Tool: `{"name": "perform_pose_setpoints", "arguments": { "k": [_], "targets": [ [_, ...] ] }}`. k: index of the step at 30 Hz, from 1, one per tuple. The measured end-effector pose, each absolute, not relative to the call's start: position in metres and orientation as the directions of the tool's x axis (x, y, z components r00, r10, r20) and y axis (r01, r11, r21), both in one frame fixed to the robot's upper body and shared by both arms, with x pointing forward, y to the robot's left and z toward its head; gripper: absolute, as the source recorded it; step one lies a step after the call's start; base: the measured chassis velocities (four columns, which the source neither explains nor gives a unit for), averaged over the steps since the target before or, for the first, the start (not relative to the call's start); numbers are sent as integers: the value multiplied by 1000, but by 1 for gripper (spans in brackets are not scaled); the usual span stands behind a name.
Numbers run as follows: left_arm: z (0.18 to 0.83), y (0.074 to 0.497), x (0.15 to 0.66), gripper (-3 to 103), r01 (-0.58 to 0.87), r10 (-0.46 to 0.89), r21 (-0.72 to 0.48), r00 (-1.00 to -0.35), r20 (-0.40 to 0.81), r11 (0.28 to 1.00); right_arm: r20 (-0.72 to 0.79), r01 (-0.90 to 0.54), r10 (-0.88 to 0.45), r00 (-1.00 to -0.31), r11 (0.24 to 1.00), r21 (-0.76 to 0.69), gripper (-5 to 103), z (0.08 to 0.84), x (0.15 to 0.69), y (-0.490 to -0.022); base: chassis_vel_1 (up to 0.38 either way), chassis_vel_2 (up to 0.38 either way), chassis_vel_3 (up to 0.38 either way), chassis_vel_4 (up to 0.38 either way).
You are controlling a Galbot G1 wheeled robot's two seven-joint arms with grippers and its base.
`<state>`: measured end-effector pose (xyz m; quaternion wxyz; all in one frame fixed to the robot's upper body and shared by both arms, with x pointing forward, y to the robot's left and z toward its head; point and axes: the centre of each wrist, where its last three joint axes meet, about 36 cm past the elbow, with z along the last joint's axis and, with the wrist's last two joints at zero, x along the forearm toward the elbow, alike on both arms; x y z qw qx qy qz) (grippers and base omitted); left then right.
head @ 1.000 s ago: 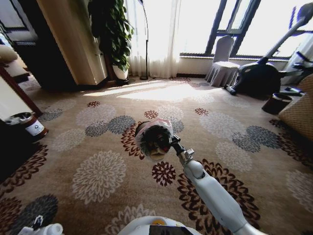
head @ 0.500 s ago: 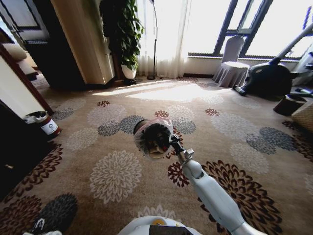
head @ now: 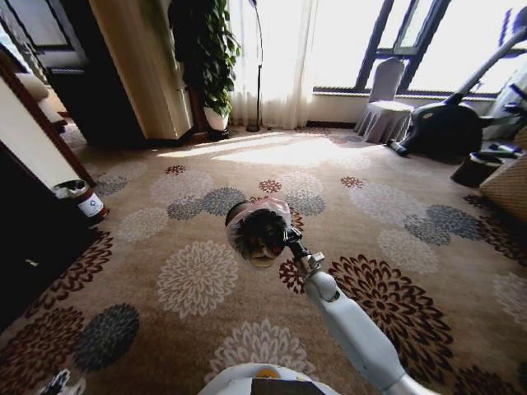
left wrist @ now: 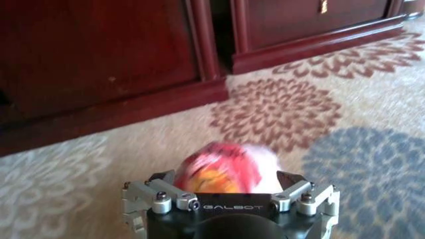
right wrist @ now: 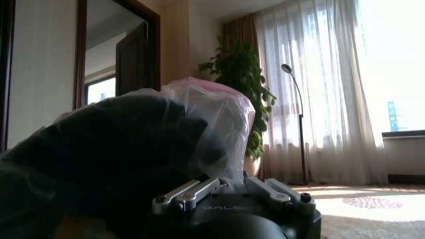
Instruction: Pick up the trash from the ground and place it into the trash bin.
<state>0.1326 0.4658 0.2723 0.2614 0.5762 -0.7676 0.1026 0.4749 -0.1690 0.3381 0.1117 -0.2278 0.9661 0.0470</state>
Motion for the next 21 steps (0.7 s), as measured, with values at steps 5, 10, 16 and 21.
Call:
{"name": "perform_pose_setpoints", "arguments": {
  "k": [5, 10, 16, 21],
  "targets": [
    [260, 469, 133, 100, -946, -807, 123, -183, 561, 300, -236, -447, -427, -873, 894, 37, 0, 337, 474, -173, 139, -96, -102, 101],
    [240, 494, 157, 100, -950, -766, 82, -190, 615, 302, -230, -444, -426, -875, 895, 31, 0, 336, 473, -178, -31, 28, 34, -44],
    [217, 519, 182, 97, -941, -696, 27, -229, 680, 336, -243, -450, -431, -869, 893, 24, 0, 343, 471, -183, -16, 18, 5, -22],
    [210, 512, 175, 81, -940, -714, 25, -241, 657, 340, -250, -443, -423, -871, 896, 25, 0, 346, 472, -187, 0, 0, 0, 0]
  ]
}}
